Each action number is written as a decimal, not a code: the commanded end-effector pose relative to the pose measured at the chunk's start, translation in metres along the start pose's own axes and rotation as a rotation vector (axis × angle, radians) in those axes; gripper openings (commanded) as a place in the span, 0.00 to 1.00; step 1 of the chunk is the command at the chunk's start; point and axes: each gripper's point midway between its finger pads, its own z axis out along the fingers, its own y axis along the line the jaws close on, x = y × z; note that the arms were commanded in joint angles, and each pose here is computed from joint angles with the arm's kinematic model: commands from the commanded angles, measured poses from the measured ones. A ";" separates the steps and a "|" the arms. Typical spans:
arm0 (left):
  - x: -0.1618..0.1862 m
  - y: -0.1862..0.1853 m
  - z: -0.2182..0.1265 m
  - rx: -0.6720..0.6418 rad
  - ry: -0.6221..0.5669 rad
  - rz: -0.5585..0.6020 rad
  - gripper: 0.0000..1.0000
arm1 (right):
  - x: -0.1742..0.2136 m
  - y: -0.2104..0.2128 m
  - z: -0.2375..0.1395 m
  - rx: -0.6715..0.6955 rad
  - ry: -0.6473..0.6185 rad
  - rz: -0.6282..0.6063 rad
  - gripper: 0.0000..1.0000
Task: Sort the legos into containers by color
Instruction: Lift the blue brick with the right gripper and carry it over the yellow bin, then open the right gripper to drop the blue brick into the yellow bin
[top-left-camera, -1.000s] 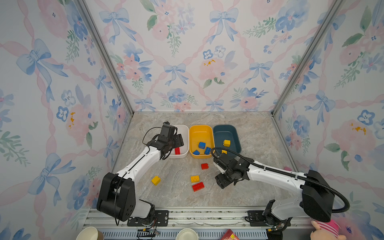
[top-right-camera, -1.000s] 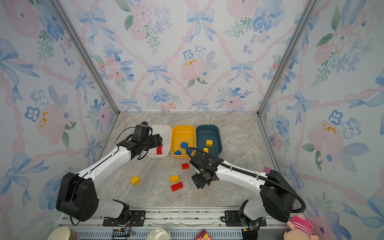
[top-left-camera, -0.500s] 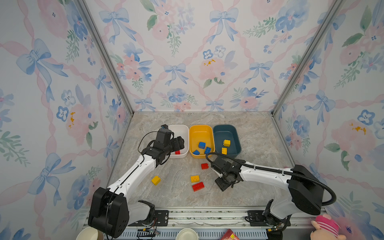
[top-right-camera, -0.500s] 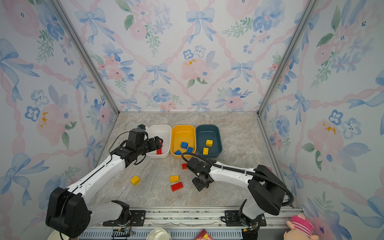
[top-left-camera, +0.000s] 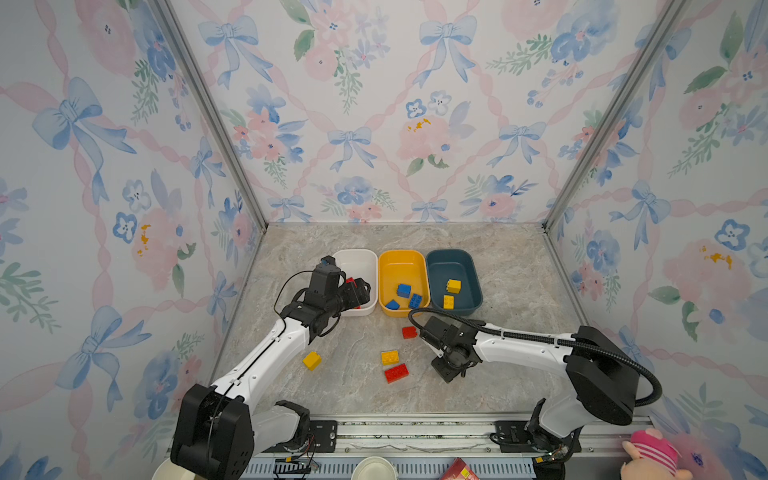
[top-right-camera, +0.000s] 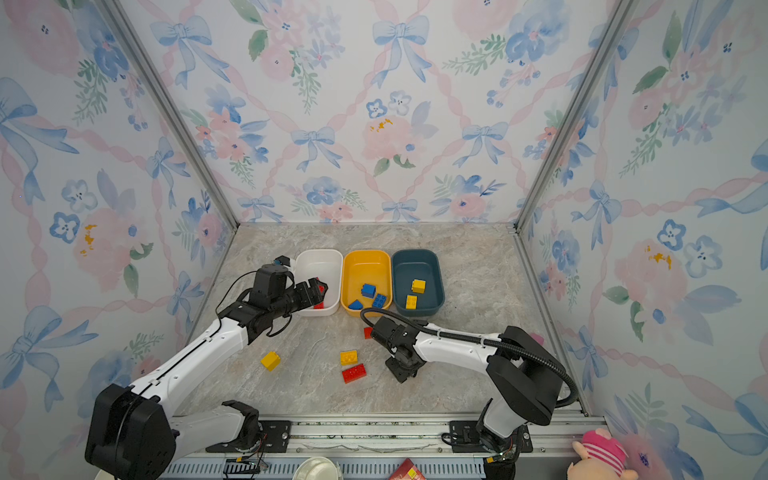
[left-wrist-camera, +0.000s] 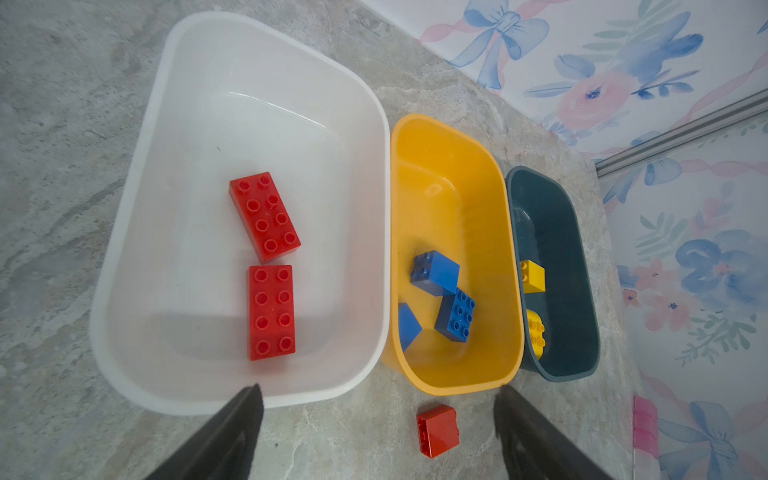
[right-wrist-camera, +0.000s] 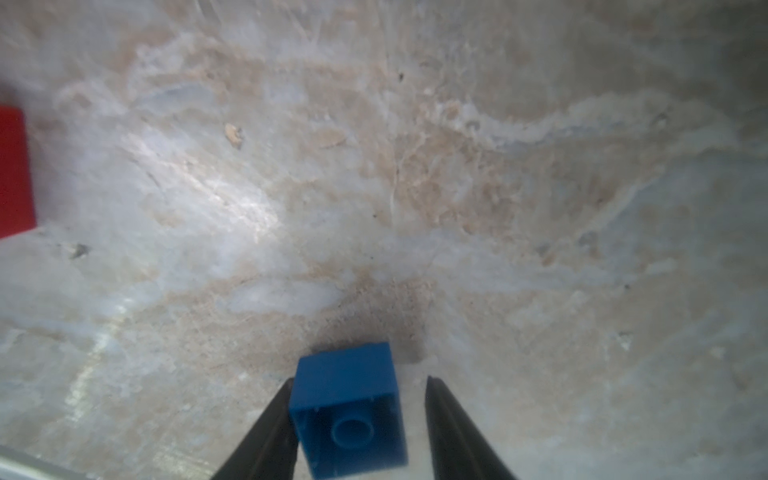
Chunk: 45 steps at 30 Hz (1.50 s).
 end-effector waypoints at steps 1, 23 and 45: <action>-0.001 -0.006 -0.004 0.029 -0.011 -0.009 0.89 | 0.002 0.000 0.001 0.027 0.020 -0.021 0.47; 0.008 -0.004 -0.010 0.051 -0.005 -0.022 0.92 | -0.051 -0.022 -0.076 -0.006 -0.211 0.131 0.27; 0.041 0.009 -0.014 0.076 0.033 -0.036 0.93 | -0.233 -0.092 -0.073 -0.002 -0.417 0.276 0.26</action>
